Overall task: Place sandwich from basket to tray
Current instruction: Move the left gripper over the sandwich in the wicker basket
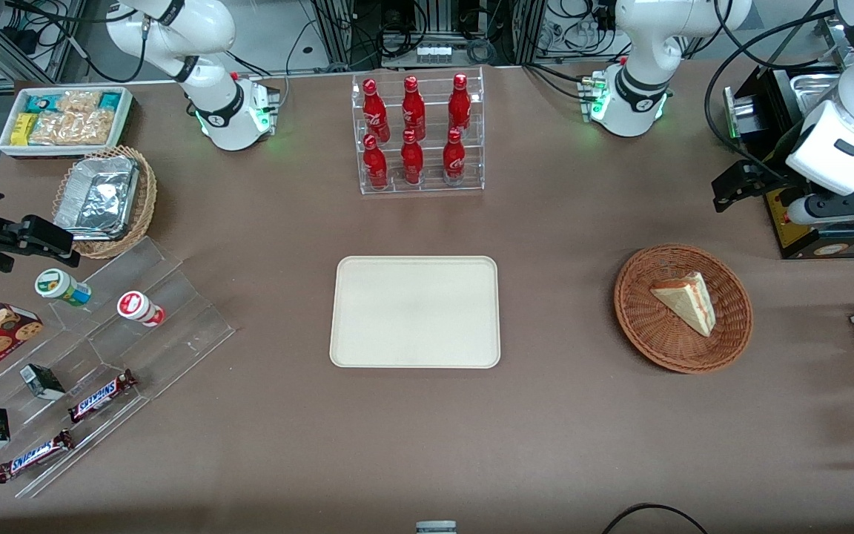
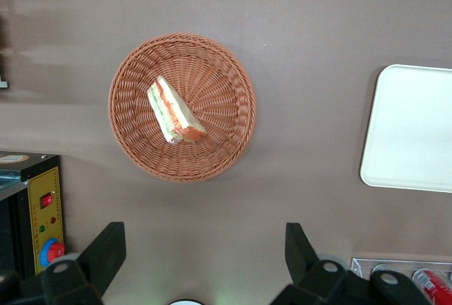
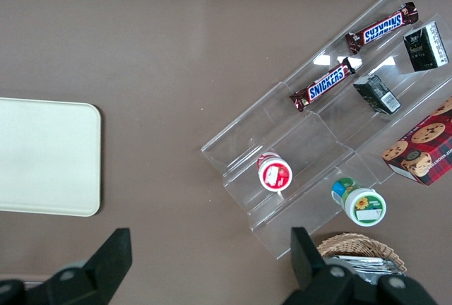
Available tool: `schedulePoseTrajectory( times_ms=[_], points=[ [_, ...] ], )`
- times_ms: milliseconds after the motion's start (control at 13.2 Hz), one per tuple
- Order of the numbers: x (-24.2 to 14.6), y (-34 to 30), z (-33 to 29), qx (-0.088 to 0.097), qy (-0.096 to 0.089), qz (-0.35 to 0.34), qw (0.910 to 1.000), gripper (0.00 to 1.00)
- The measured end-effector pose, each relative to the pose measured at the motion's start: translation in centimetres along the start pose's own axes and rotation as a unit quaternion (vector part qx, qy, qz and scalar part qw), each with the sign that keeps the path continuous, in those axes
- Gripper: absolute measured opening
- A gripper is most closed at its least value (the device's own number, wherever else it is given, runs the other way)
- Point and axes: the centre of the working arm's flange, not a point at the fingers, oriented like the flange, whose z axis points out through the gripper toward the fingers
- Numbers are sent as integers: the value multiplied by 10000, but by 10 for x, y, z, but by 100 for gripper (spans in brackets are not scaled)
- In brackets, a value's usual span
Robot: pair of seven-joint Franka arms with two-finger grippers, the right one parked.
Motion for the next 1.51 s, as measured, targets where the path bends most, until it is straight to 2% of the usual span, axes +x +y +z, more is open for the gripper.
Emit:
schedulePoseTrajectory(
  times_ms=[605, 908, 1059, 1361, 1513],
  points=[
    [2, -10, 5, 14, -53, -122, 9999, 100],
    [11, -33, 39, 93, -357, -945, 9948, 100],
    [18, -39, 70, 177, -442, -1135, 9924, 100],
    [27, -69, 149, 132, -278, -1482, 9885, 100],
    [26, -81, 183, 91, -156, -1858, 9824, 100]
  ],
)
